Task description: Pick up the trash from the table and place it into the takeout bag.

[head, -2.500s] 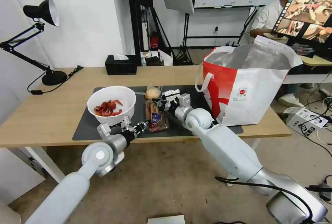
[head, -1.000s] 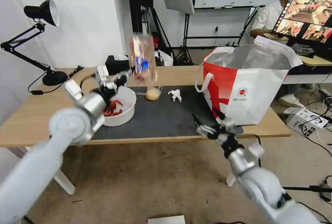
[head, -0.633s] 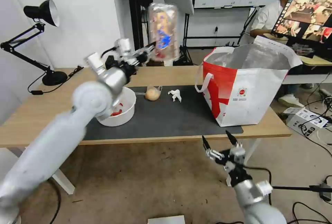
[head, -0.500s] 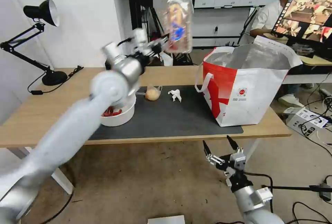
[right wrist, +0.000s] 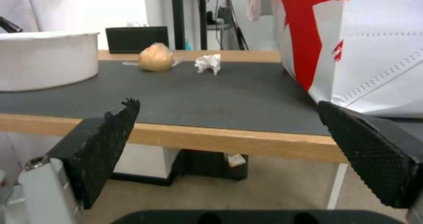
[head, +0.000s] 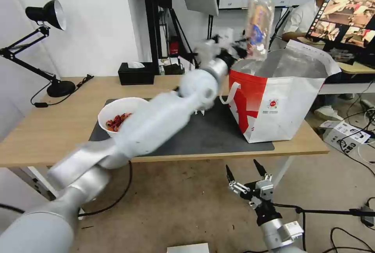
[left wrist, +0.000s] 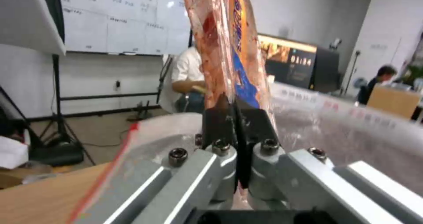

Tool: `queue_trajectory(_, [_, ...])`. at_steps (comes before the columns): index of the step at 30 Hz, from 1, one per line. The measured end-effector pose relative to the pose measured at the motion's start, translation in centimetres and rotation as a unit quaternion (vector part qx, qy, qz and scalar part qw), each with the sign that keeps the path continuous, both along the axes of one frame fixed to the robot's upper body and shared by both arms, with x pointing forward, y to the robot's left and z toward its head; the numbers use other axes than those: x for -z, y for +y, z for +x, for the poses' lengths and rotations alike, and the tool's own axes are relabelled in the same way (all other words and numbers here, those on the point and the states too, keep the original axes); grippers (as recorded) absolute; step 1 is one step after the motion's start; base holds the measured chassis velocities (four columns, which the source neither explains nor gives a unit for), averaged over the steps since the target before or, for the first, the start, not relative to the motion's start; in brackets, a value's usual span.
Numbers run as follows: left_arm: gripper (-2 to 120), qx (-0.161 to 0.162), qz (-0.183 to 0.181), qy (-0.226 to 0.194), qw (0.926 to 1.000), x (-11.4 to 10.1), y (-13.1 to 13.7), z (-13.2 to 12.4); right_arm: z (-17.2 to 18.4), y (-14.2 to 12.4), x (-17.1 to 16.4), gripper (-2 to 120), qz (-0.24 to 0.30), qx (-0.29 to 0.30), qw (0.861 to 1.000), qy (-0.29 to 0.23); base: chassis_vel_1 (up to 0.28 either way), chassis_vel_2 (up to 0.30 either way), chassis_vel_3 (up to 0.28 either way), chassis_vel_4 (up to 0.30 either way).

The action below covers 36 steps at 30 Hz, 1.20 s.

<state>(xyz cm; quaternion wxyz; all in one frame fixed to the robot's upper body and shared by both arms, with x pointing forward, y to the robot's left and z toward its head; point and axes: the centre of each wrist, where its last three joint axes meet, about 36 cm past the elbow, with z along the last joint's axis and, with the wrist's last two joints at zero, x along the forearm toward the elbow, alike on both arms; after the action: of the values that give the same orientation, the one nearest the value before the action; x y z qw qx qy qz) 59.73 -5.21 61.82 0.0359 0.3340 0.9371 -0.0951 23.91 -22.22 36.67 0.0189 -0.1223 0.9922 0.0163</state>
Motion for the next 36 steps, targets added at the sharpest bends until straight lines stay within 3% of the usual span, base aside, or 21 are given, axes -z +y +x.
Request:
queue_trajectory(9, [0, 0.022, 0.017, 0.001, 0.9996, 1.4, -1.1, -0.8, 0.1, -0.3, 0.3, 100, -0.004, -0.001, 1.000, 0.002, 0.000, 0.000, 0.000, 0.000])
queue_trajectory(19, [4, 0.049, 0.000, 0.024, 0.9985, 1.5, -0.7, -1.6, 0.7, -0.5, 0.6, 100, -0.008, -0.005, 1.000, 0.001, 0.000, 0.000, 0.000, 0.000])
queue_trajectory(24, [28, 0.054, -0.012, 0.030, 0.9980, 0.7, -0.3, -1.7, 0.8, -0.4, 0.8, 100, -0.008, -0.008, 1.000, 0.004, 0.000, 0.000, 0.000, 0.000])
queue_trajectory(25, [28, 0.054, -0.012, 0.030, 0.9980, 0.7, -0.3, -1.7, 0.8, -0.4, 0.8, 100, -0.008, -0.008, 1.000, 0.004, 0.000, 0.000, 0.000, 0.000])
queue_trajectory(27, [50, 0.040, -0.032, 0.027, 0.9983, -0.7, 2.0, -1.7, 0.8, 0.0, 0.8, 100, -0.005, -0.014, 1.000, 0.006, 0.000, 0.000, 0.000, 0.000])
queue_trajectory(28, [50, 0.040, -0.032, 0.027, 0.9983, -0.7, 2.0, -1.7, 0.8, 0.0, 0.8, 100, -0.005, -0.014, 1.000, 0.006, 0.000, 0.000, 0.000, 0.000])
queue_trajectory(29, [62, 0.029, -0.039, 0.012, 0.9988, -1.4, 4.1, -1.8, 0.7, 0.1, 0.8, 100, -0.003, -0.016, 1.000, 0.007, 0.000, 0.000, 0.000, 0.000])
queue_trajectory(30, [62, 0.028, -0.039, 0.011, 0.9988, -1.5, 4.2, -1.8, 0.7, 0.1, 0.8, 100, -0.003, -0.016, 1.000, 0.007, 0.000, 0.000, 0.000, 0.000])
queue_trajectory(32, [77, 0.013, -0.047, -0.001, 0.9988, -1.3, 7.7, -2.6, 0.5, 0.2, 0.3, 100, -0.001, -0.012, 1.000, 0.003, 0.000, 0.000, 0.000, 0.000])
queue_trajectory(33, [77, 0.013, -0.047, -0.001, 0.9988, -1.3, 7.7, -2.6, 0.5, 0.2, 0.3, 100, -0.001, -0.012, 1.000, 0.003, 0.000, 0.000, 0.000, 0.000])
queue_trajectory(36, [90, -0.018, -0.046, -0.013, 0.9987, 0.7, 12.4, -3.9, 0.7, 0.3, 0.1, 100, -0.001, -0.011, 1.000, -0.002, 0.000, 0.000, 0.000, 0.000])
